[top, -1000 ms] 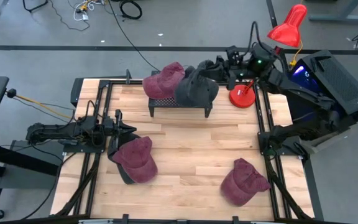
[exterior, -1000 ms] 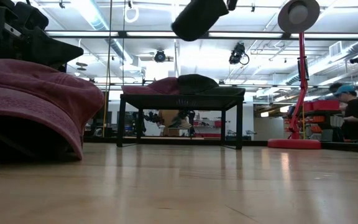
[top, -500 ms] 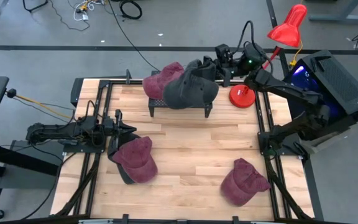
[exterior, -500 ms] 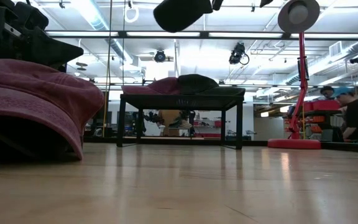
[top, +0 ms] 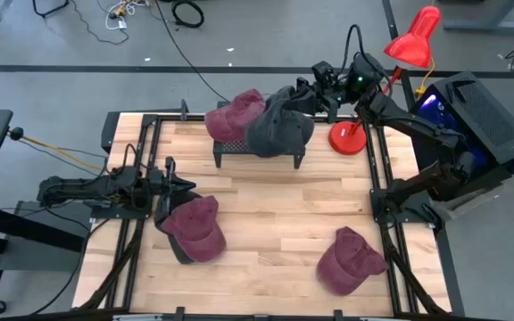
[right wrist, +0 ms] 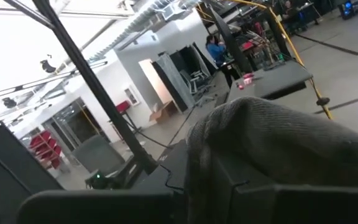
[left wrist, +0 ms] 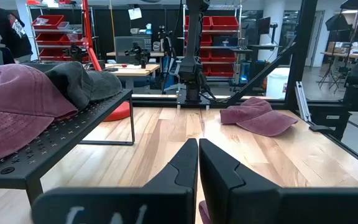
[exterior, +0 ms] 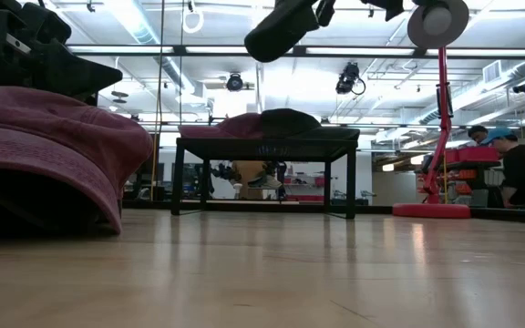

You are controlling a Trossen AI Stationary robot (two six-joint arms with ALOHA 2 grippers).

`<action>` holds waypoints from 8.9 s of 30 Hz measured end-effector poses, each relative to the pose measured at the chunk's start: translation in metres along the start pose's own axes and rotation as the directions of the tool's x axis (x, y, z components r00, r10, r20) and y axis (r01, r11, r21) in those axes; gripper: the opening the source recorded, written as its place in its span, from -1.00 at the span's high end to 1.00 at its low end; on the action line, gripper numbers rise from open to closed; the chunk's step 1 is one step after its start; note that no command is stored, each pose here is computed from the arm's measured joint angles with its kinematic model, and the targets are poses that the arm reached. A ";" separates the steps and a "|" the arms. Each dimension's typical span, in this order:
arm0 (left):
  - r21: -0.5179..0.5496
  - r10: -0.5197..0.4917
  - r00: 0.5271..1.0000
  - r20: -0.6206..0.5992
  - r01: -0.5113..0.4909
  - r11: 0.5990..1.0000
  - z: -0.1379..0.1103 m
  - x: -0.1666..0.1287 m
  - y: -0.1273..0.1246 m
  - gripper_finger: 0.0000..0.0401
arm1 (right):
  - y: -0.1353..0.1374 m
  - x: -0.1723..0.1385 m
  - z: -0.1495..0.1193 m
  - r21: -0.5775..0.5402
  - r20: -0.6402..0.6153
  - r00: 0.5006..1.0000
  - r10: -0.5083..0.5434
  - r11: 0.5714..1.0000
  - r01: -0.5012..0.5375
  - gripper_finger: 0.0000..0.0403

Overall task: Pick & Place hat
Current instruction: Move the right black cap

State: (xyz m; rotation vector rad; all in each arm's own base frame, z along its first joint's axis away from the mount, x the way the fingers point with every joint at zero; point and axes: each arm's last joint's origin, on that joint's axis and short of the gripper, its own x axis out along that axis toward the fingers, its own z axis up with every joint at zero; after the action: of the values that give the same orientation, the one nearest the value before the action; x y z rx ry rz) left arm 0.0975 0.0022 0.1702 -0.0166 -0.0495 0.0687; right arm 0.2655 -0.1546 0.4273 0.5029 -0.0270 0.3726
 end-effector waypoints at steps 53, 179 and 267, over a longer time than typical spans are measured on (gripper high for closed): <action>-0.258 0.026 1.000 0.011 -0.023 0.966 0.001 0.000 0.001 0.90 | 0.129 0.036 -0.088 -0.149 -0.238 0.853 -0.464 0.885 0.440 0.86; -0.741 -0.055 0.990 0.132 0.136 0.657 0.013 -0.001 -0.002 0.90 | 0.117 0.024 -0.225 -0.187 0.025 0.985 -0.170 0.967 0.171 0.89; -0.740 -0.001 0.998 0.058 0.044 0.672 0.006 0.000 0.000 0.90 | 0.041 0.074 -0.328 0.413 0.005 0.901 -0.434 0.822 0.393 -0.54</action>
State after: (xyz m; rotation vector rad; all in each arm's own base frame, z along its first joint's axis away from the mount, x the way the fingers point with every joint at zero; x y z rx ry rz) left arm 0.0970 0.0022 0.1757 -0.8478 -0.1302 0.0194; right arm 0.2985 0.0600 0.1678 0.9182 0.0658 -0.0856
